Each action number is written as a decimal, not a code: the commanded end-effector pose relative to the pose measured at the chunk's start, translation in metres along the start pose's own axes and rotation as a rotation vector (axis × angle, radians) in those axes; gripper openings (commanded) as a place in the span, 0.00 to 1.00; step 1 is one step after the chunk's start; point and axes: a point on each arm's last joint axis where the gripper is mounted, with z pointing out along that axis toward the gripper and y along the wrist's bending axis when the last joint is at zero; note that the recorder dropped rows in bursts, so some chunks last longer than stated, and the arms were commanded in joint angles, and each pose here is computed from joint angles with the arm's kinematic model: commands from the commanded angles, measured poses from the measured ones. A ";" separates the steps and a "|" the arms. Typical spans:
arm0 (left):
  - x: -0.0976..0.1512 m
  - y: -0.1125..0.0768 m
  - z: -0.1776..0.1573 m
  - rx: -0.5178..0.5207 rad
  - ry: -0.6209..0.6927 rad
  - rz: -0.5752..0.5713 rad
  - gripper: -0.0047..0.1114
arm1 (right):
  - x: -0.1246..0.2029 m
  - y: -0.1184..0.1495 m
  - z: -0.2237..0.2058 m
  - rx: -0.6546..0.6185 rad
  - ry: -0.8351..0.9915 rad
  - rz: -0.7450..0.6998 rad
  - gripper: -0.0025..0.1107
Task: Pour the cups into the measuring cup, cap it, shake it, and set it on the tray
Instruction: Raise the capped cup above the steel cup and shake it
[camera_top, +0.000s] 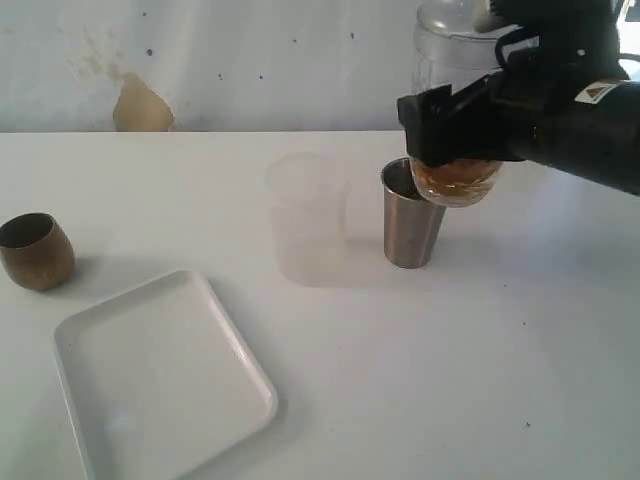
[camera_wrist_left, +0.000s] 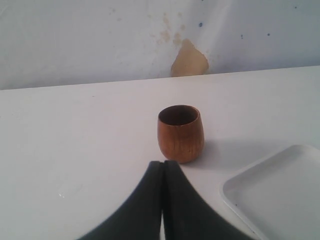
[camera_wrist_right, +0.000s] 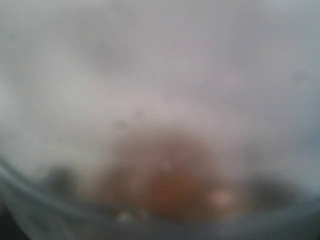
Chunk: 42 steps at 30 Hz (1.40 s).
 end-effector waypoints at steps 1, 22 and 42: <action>0.001 0.000 0.000 -0.001 -0.006 0.001 0.04 | 0.000 -0.004 0.014 0.004 0.032 -0.053 0.02; 0.001 0.000 0.000 -0.001 -0.006 0.001 0.04 | -0.052 -0.024 0.028 0.069 -0.088 -0.162 0.02; 0.001 0.000 0.000 -0.001 -0.006 0.001 0.04 | -0.045 -0.048 0.077 -0.025 0.245 -0.341 0.02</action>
